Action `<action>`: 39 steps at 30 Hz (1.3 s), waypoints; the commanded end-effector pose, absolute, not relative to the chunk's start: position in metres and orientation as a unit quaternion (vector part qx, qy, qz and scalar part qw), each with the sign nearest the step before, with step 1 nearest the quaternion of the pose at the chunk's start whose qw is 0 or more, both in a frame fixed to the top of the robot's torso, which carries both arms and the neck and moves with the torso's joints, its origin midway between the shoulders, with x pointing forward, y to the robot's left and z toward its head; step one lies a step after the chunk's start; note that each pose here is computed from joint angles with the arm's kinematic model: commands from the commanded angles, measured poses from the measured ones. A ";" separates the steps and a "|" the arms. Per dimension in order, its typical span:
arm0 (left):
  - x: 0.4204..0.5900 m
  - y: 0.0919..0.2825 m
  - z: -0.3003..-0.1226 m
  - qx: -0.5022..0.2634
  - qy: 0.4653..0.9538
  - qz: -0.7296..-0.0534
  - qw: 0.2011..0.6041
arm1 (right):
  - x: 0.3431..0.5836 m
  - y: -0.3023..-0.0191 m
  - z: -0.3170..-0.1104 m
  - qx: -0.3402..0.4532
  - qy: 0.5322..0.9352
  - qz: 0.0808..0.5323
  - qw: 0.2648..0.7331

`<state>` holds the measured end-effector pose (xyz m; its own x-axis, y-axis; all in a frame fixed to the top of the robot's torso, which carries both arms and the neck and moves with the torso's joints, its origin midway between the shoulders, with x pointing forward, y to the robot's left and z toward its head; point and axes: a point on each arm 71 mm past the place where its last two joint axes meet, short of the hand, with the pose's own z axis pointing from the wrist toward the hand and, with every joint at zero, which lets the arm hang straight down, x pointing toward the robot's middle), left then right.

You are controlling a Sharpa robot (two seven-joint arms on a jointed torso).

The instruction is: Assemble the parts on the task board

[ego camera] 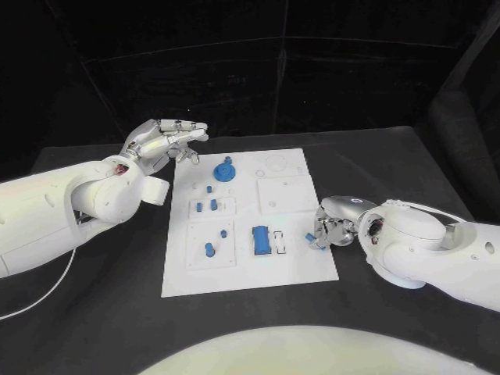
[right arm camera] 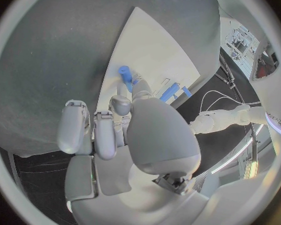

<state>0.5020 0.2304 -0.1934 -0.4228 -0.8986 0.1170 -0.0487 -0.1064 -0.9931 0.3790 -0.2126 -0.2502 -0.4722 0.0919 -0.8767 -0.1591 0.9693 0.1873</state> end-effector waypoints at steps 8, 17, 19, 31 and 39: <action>0.502 0.230 -0.192 -0.411 0.572 -0.624 0.339 | 0.375 -0.212 -0.255 -0.009 0.855 0.115 0.505; 0.501 0.229 -0.192 -0.409 0.573 -0.627 0.335 | 0.368 -0.207 -0.248 0.055 0.848 0.162 0.502; 0.501 0.229 -0.192 -0.409 0.573 -0.627 0.335 | 0.367 -0.206 -0.246 0.065 0.841 0.172 0.508; 0.501 0.230 -0.192 -0.409 0.573 -0.626 0.335 | 0.366 -0.192 -0.248 0.122 0.845 0.205 0.479; 0.501 0.230 -0.192 -0.409 0.573 -0.626 0.334 | 0.368 -0.181 -0.253 0.128 0.856 0.210 0.455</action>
